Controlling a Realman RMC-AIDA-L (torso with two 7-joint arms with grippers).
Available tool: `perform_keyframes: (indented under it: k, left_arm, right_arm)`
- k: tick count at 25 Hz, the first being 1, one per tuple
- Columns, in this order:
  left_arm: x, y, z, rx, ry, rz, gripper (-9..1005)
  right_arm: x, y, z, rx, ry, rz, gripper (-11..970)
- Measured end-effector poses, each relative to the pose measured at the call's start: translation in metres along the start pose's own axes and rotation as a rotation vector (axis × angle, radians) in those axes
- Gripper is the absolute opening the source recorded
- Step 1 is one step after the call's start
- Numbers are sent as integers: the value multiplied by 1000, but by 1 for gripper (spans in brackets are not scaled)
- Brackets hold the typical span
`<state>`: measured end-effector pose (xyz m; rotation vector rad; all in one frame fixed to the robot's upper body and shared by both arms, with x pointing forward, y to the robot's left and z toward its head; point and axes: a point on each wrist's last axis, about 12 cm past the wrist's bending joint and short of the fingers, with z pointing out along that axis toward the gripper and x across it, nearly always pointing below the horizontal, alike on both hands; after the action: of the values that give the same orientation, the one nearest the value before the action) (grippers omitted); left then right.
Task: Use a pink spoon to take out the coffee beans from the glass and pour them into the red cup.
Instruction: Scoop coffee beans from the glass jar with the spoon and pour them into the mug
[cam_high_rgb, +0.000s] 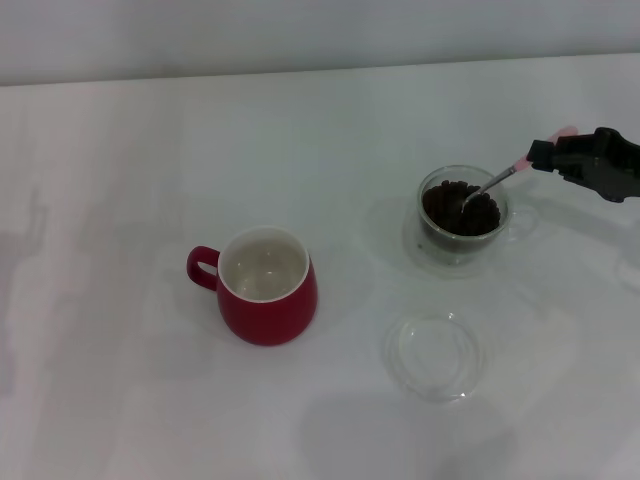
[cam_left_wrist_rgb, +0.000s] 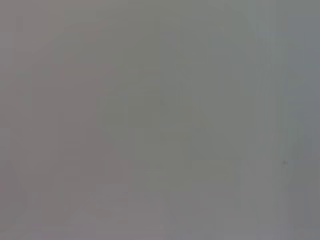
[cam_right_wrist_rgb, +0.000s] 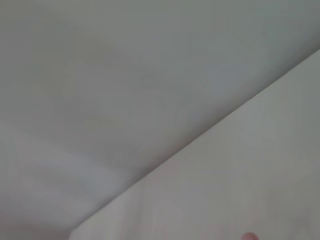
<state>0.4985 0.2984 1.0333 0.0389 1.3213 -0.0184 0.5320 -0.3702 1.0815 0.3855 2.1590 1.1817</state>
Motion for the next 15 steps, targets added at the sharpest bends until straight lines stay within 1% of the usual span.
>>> perform_keyframes:
  k: [5, 15]
  left_arm:
    - [1, 1, -2, -3, 4, 2, 669]
    - [1, 2, -5, -5, 10, 3, 668]
  right_arm:
    - [2, -7, -4, -17, -49, 77, 134]
    - [4, -18, -12, -27, -81, 160, 135]
